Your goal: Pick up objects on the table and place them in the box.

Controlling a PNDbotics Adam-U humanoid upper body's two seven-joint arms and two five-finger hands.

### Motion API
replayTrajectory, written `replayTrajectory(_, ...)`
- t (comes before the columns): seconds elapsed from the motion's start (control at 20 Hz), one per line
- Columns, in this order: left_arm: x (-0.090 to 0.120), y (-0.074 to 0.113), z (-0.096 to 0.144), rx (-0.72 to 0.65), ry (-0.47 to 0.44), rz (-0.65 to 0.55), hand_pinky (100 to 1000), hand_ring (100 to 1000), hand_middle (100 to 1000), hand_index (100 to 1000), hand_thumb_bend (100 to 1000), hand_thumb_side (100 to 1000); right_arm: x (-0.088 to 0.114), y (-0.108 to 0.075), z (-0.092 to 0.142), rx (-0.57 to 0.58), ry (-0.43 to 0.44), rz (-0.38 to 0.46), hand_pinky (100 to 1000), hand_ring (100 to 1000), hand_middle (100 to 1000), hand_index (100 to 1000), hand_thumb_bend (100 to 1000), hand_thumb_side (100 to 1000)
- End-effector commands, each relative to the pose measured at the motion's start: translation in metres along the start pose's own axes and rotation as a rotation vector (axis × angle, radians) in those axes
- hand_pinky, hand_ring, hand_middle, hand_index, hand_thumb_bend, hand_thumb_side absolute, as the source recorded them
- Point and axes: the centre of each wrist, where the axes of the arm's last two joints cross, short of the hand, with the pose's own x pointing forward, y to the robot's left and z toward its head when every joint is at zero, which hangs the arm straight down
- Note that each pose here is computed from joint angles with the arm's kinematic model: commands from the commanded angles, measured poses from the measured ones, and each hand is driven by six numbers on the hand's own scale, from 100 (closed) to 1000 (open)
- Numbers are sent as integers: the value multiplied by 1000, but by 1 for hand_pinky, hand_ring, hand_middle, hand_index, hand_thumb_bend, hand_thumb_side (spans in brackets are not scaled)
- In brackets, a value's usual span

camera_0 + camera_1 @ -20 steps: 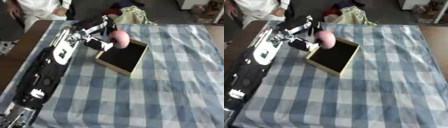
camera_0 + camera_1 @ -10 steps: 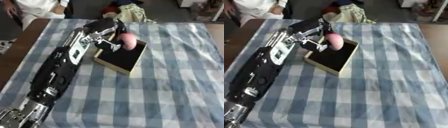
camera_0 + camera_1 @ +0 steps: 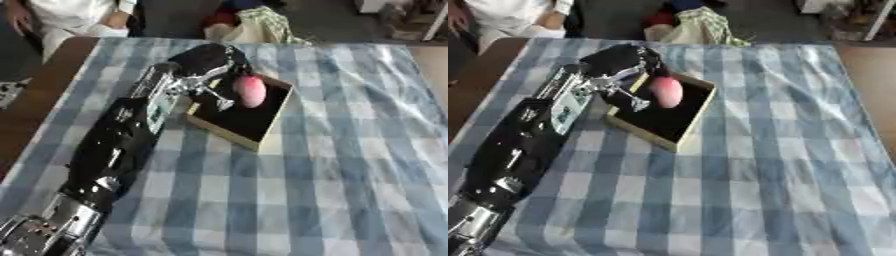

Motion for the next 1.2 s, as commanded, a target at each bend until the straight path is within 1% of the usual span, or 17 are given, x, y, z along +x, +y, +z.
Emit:
replayTrajectory(0.05,-1,12,-4,26,-3,-40,600,693,645,812,316,100,6,-5,-5,-2,-29,8,763,561,662,720,100,921)
replayTrajectory(0.15,-1,9,-4,11,-19,-46,669,766,719,867,369,116,6,-5,-5,-3,-28,7,763,561,662,720,100,921)
replayTrajectory(0.25,-1,8,-3,-1,-28,-52,688,788,741,885,397,187,6,-5,-5,-2,-26,6,762,561,661,720,100,921)
replayTrajectory(0.3,-2,8,-3,-6,-28,-54,694,796,748,891,404,203,6,-5,-5,-2,-25,5,762,561,661,720,100,921)
replayTrajectory(0.4,-2,8,-2,-1,-24,-53,691,793,745,888,372,195,5,-5,-4,-1,-23,5,762,560,661,720,100,922)
replayTrajectory(0.5,-3,10,0,23,-18,-41,679,781,731,875,309,154,5,-4,-4,0,-20,4,762,560,660,719,100,923)
replayTrajectory(0.6,-3,14,1,58,-12,-23,669,771,717,864,276,124,5,-4,-3,1,-18,2,762,560,660,719,100,923)
replayTrajectory(0.7,-3,18,2,87,-8,-5,655,758,698,850,213,109,5,-4,-3,2,-17,2,762,559,660,719,100,923)
replayTrajectory(0.75,-4,21,3,100,-4,6,654,756,696,848,207,109,5,-4,-3,3,-16,2,762,559,660,719,100,923)
replayTrajectory(0.8,-4,24,4,118,1,18,642,743,683,837,160,103,5,-5,-3,3,-16,4,763,560,660,720,100,922)
replayTrajectory(0.85,-4,28,6,134,4,29,642,743,683,837,160,103,5,-5,-3,3,-16,5,763,560,660,720,100,922)
replayTrajectory(0.9,-5,33,8,154,7,39,636,735,673,830,128,100,5,-5,-3,3,-16,8,763,561,661,720,100,922)
replayTrajectory(0.95,-5,38,10,175,9,49,633,730,667,825,118,100,5,-6,-3,3,-17,10,764,561,661,720,100,921)
replayTrajectory(1.2,-6,71,23,253,-9,75,619,712,645,804,100,100,5,-7,-5,4,-23,25,766,563,663,721,100,919)
